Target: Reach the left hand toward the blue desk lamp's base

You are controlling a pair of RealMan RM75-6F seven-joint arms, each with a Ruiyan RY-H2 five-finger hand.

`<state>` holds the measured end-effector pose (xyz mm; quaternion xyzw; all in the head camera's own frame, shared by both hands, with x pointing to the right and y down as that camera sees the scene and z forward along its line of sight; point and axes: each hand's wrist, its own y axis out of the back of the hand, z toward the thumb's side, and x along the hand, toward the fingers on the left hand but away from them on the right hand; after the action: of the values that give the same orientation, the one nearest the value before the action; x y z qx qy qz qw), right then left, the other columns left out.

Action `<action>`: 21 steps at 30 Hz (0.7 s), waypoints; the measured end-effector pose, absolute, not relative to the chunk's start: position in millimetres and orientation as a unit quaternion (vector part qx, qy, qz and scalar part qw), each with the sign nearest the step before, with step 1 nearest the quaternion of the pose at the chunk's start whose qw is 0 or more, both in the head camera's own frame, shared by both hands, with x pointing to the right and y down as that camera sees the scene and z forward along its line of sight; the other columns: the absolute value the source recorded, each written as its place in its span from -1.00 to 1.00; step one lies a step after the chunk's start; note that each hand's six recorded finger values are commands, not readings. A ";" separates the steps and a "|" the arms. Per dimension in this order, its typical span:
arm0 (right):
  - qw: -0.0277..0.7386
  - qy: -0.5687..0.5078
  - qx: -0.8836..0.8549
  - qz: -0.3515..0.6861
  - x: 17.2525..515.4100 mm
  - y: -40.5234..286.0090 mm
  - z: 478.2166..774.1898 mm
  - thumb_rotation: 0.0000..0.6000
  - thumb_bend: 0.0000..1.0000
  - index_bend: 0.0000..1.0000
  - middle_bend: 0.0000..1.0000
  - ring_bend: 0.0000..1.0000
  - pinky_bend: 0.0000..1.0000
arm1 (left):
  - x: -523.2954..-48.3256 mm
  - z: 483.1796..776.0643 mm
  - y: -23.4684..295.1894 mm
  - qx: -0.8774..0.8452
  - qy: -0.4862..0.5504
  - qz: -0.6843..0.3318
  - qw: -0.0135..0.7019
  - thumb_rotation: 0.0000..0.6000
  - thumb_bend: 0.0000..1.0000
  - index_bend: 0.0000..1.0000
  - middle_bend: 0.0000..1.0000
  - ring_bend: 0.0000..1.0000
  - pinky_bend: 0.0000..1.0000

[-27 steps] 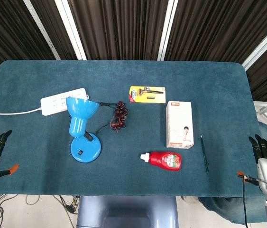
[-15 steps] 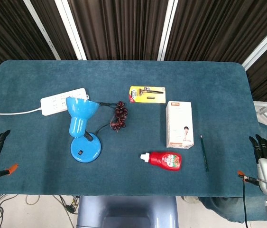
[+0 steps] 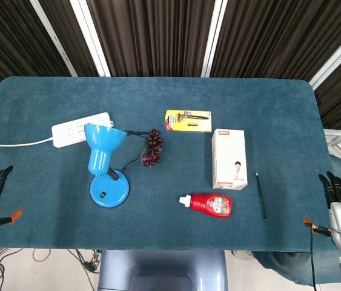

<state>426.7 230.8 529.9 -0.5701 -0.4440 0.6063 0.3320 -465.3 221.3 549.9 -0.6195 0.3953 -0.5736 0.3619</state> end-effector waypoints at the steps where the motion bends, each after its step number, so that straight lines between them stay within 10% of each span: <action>1: 0.332 -0.444 -0.570 0.607 426.8 231.0 530.0 1.00 -0.81 -1.00 -1.00 -1.00 -1.00 | -465.3 549.8 221.2 -0.619 0.396 -0.574 0.362 1.00 -0.85 -0.96 -0.74 -0.92 -0.72; 10: 0.331 -0.444 -0.570 0.606 426.7 230.8 530.1 1.00 -0.81 -1.00 -1.00 -1.00 -1.00 | -464.7 551.7 220.5 -0.620 0.394 -0.573 0.362 1.00 -0.82 -0.97 -0.69 -0.85 -0.61; 16: 0.329 -0.447 -0.568 0.607 428.6 230.8 529.4 1.00 -0.81 -1.00 -1.00 -1.00 -1.00 | -458.7 550.0 217.7 -0.621 0.394 -0.560 0.382 1.00 -0.55 -0.94 -0.11 -0.13 0.24; 21: 0.328 -0.452 -0.565 0.608 431.7 230.0 527.2 1.00 -0.81 -1.00 -1.00 -1.00 -1.00 | -448.3 550.9 216.3 -0.629 0.391 -0.535 0.407 1.00 -0.11 -0.89 0.29 0.29 0.56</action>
<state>431.7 230.0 527.2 -0.5645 -0.4519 0.6081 0.3276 -448.3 216.3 550.9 -0.6285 0.3913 -0.5349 0.4070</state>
